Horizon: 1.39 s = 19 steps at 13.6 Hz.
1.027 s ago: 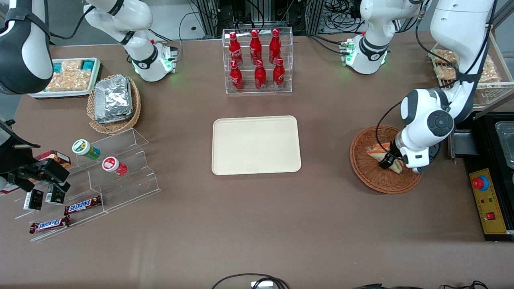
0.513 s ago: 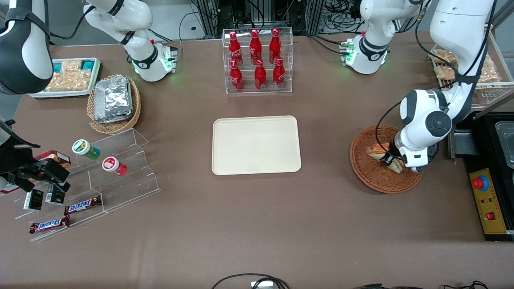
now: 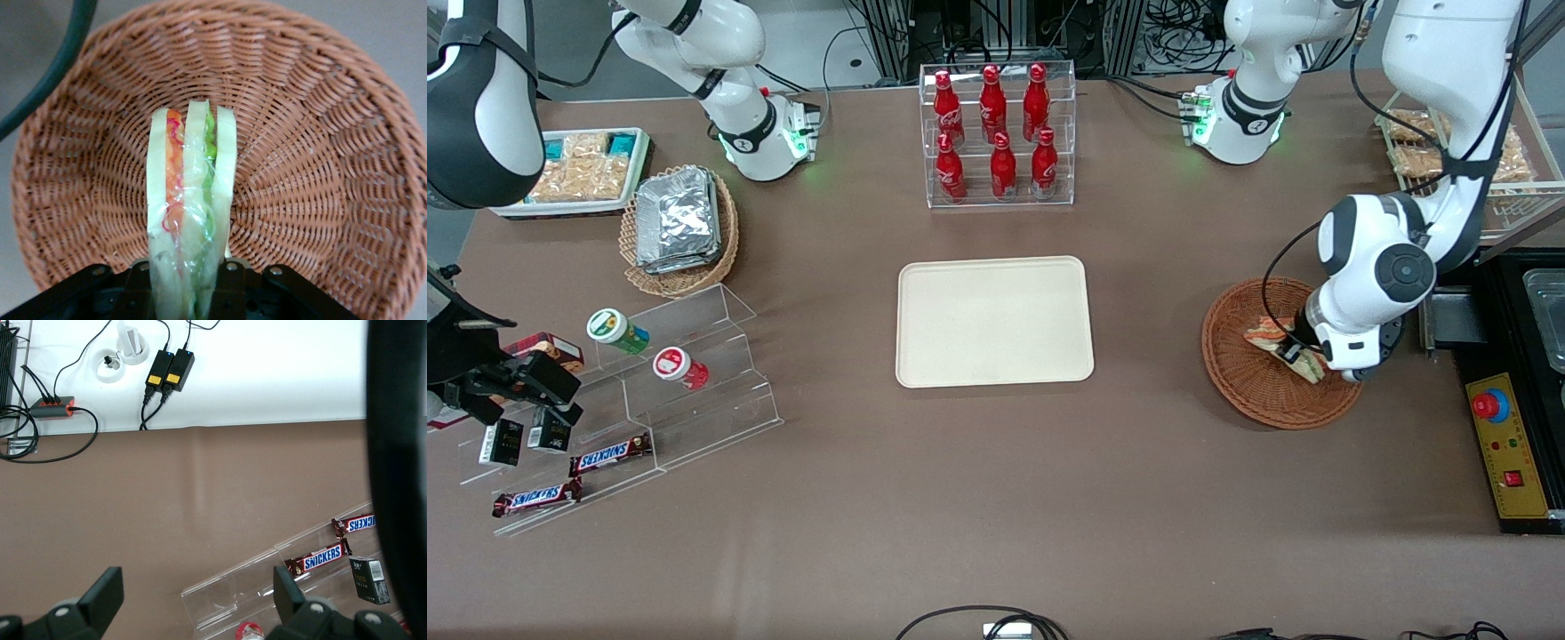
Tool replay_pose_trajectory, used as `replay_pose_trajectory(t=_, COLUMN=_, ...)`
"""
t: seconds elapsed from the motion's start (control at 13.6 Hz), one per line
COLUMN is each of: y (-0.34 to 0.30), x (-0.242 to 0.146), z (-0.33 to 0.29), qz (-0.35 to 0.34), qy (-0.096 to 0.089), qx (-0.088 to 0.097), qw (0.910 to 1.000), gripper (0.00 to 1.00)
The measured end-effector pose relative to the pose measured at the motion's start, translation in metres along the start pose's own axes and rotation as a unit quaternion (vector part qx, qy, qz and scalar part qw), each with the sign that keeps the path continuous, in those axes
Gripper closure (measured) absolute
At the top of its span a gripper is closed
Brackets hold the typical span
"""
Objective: Place sandwich from basket to tray
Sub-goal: 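Lower the open left gripper around the sandwich and close it, then lift the sandwich and carry it over the cream tray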
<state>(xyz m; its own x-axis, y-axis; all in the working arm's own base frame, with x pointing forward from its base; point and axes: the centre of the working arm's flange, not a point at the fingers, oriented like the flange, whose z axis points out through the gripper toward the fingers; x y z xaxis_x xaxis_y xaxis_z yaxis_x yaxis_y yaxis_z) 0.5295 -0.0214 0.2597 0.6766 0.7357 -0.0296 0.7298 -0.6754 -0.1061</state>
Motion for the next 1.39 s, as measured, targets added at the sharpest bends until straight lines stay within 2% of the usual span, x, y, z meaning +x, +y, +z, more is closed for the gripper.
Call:
replay_pose_trajectory(t=0.37, y=0.027, x=-0.021, z=-0.077, qz=0.074, qy=0.015, qx=0.002, qw=0.9971, gripper=0.81)
replay_pose_trajectory(t=0.51, y=0.056, x=-0.052, z=-0.096, qz=0.113, qy=0.024, qx=-0.01, qw=0.9933, gripper=0.81)
replay_pose_trajectory(t=0.73, y=0.096, x=-0.116, z=-0.106, qz=0.181, qy=0.028, qx=-0.021, qw=0.9828, gripper=0.81)
replay_pose_trajectory(t=0.88, y=0.116, x=-0.159, z=-0.108, qz=0.236, qy=0.035, qx=-0.021, qw=0.9709, gripper=0.81)
replay_pose_trajectory(t=1.03, y=0.13, x=-0.198, z=-0.105, qz=0.29, qy=0.049, qx=-0.012, qw=0.9556, gripper=0.81)
replay_pose_trajectory(t=1.17, y=0.143, x=-0.236, z=-0.098, qz=0.349, qy=0.057, qx=-0.003, qw=0.9354, gripper=0.81)
replay_pose_trajectory(t=1.39, y=0.164, x=-0.286, z=-0.091, qz=0.412, qy=0.06, qx=-0.002, qw=0.909, gripper=0.81)
